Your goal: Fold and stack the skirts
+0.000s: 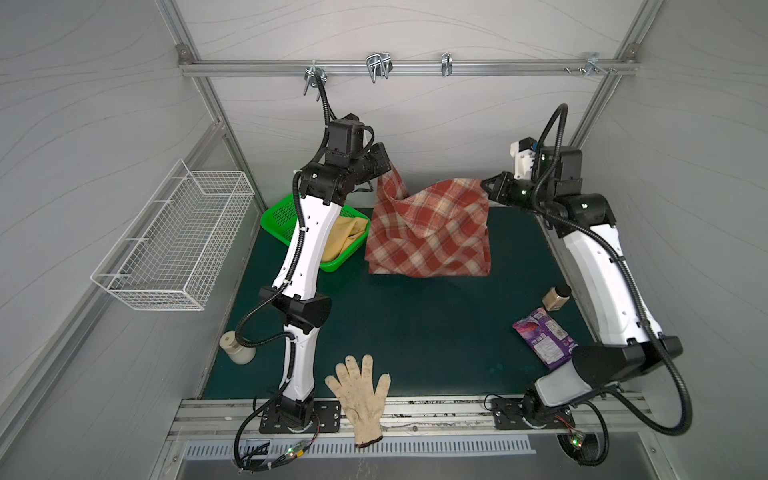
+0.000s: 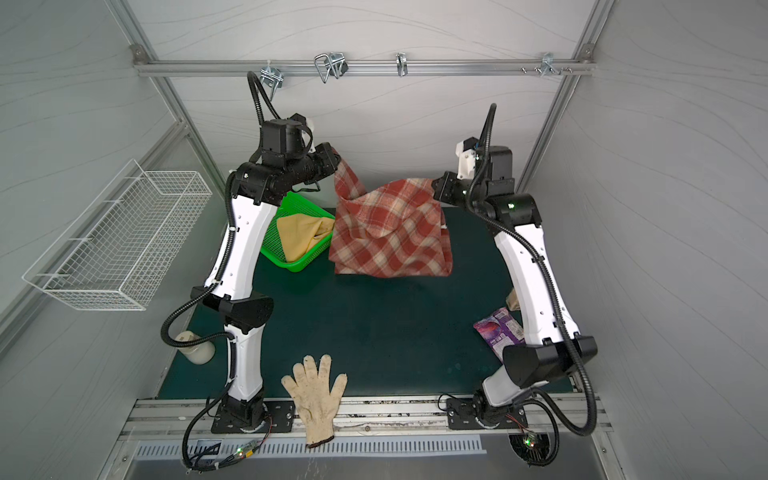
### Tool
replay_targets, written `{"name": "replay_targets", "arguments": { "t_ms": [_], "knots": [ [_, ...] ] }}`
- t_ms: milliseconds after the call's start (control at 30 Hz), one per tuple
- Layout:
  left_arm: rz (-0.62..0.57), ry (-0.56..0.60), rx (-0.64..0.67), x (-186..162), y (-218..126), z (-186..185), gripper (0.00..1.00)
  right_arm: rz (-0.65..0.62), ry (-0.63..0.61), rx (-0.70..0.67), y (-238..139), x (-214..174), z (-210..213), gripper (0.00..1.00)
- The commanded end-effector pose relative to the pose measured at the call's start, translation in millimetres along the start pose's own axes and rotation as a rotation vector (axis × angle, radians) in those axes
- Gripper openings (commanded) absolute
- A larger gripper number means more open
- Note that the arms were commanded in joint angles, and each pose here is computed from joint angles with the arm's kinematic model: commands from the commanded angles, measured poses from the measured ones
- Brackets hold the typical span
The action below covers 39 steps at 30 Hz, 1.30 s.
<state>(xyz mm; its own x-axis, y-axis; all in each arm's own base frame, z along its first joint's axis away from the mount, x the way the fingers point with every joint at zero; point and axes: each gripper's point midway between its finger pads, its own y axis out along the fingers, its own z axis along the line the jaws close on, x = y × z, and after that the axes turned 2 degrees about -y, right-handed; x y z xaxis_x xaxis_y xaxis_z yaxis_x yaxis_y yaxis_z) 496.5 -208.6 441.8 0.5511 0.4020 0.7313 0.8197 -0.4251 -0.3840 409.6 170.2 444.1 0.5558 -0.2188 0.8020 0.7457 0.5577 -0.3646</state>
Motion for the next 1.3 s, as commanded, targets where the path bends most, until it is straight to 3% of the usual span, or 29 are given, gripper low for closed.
{"name": "replay_targets", "arguments": {
  "t_ms": [0,167,333,433,600,800,900,1067,1267],
  "knots": [
    [-0.078,-0.013,-0.081,20,-17,-19,0.00,-0.061,-0.033,0.041,-20,33,22,0.00],
    [-0.163,0.036,-0.072,36,-54,-23,0.00,-0.105,-0.053,0.066,-35,50,38,0.00],
    [-0.190,0.048,-0.027,32,-77,-8,0.00,-0.049,-0.013,0.078,-35,16,31,0.00],
    [-0.134,0.047,0.021,-2,-66,22,0.00,-0.026,0.013,0.088,-37,-21,23,0.00],
    [-0.035,-0.030,0.117,-96,-52,97,0.00,0.048,0.036,0.073,-49,-103,12,0.00],
    [0.034,-0.100,0.197,-177,-72,156,0.00,0.157,0.044,0.084,-61,-184,12,0.00],
    [0.036,-0.128,0.212,-200,-91,170,0.00,0.189,0.055,0.092,-65,-209,11,0.00],
    [0.004,-0.153,0.236,-216,-124,183,0.00,0.190,0.050,0.068,-70,-225,3,0.00],
    [-0.058,-0.106,0.207,-187,-152,162,0.00,0.132,0.033,0.152,-78,-205,24,0.00]
  ]
}}
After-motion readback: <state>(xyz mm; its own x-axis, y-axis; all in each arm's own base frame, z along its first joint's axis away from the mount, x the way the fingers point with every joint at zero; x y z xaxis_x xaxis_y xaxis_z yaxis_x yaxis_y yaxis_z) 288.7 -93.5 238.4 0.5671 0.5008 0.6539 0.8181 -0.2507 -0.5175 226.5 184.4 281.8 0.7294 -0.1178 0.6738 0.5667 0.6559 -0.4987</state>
